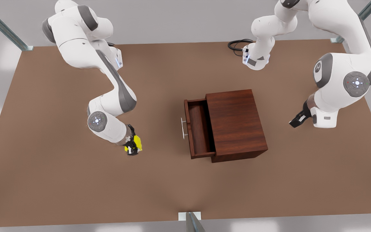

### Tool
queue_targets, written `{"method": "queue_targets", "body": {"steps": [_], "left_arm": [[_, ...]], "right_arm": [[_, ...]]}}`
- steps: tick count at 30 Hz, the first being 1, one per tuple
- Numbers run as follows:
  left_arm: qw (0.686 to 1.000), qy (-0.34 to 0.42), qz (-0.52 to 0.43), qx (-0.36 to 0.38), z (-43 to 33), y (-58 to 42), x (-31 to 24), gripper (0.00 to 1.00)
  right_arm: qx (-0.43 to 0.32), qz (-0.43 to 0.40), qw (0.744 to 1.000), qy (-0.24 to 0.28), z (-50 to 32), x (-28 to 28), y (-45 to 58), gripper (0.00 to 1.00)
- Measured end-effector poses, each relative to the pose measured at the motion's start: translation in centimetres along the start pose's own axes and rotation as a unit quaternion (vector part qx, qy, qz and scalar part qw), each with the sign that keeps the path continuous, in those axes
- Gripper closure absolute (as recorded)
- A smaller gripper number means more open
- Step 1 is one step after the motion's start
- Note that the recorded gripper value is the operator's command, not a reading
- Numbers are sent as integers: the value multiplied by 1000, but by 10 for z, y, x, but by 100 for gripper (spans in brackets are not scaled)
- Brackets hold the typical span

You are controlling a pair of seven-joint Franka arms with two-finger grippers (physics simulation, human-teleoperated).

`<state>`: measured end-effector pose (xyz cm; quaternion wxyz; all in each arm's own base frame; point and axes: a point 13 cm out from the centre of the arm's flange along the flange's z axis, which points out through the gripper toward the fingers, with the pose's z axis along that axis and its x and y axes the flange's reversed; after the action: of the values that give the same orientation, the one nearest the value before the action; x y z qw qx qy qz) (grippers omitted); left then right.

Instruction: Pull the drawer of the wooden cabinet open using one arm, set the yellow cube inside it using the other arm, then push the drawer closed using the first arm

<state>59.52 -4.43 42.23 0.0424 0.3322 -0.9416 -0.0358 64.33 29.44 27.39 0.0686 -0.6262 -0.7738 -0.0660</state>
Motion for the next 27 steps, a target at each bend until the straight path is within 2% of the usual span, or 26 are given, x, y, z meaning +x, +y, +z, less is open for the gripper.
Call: {"method": "queue_targets", "body": {"steps": [5, 10, 21, 22, 23, 27], "left_arm": [[995, 3, 101, 14, 2, -6, 3, 0], [985, 2, 169, 21, 1, -2, -3, 0], [961, 5, 275, 23, 1, 2, -4, 0], [959, 6, 282, 23, 1, 2, -3, 0], [957, 6, 289, 23, 1, 2, -3, 0], [950, 7, 312, 22, 1, 2, -2, 0]], "right_arm": [[23, -39, 999, 5, -16, 120, -28, 33], [39, -42, 998, 12, -6, 210, -42, 32], [50, 10, 999, -16, 78, 309, -71, 31], [49, 16, 999, -17, 82, 314, -73, 29], [46, 23, 999, -16, 84, 317, -73, 0], [35, 60, 997, -18, 75, 304, -59, 0]]}}
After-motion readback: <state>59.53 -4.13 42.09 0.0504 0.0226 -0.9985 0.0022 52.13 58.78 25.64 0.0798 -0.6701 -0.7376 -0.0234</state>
